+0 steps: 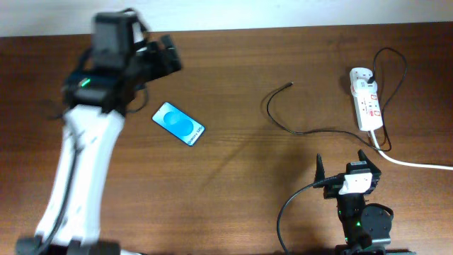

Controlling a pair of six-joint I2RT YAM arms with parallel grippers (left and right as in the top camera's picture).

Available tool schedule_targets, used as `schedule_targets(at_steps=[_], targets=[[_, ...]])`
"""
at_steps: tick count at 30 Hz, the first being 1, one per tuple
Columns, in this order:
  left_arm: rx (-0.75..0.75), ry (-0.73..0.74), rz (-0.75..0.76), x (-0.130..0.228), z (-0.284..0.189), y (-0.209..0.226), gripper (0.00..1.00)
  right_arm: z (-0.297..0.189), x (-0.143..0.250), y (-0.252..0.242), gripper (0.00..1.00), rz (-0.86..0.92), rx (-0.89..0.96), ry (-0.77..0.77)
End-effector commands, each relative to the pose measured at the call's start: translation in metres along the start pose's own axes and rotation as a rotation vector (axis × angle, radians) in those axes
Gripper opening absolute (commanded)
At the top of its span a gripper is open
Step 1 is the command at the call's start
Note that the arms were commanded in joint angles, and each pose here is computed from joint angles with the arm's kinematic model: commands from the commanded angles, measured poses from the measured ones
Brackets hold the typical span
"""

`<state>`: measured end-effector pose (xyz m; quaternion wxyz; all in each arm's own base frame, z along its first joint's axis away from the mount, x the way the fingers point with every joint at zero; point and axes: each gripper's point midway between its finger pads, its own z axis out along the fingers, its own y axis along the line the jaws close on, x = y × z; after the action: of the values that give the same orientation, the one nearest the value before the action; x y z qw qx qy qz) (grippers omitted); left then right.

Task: Plug charger to phone and switch on socket
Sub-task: 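Reach the left gripper to the blue phone and grasp it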

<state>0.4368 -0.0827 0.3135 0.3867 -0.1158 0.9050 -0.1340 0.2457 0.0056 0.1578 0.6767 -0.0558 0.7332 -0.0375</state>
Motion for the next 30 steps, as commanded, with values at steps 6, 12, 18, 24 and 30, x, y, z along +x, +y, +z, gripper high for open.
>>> schedule_targets(at_steps=[6,12,18,24,30], targets=[[-0.426,0.456,-0.633,0.135,0.118,0.053,0.99,0.000,0.003,0.001,0.99,0.000,0.000,0.007],[-0.556,0.541,-0.676,0.177,0.161,0.080,0.99,0.000,0.003,0.001,0.98,0.000,0.000,0.007],[-0.629,0.572,-0.662,0.199,0.181,0.098,0.99,0.000,0.003,0.001,0.98,0.000,0.000,0.007],[-0.649,0.566,-0.662,0.207,0.198,0.109,0.99,0.000,0.003,0.001,0.98,0.000,0.000,0.007],[-0.723,0.586,-0.636,0.216,0.191,0.121,0.99,0.000,0.003,0.001,0.99,0.000,0.000,0.007]])
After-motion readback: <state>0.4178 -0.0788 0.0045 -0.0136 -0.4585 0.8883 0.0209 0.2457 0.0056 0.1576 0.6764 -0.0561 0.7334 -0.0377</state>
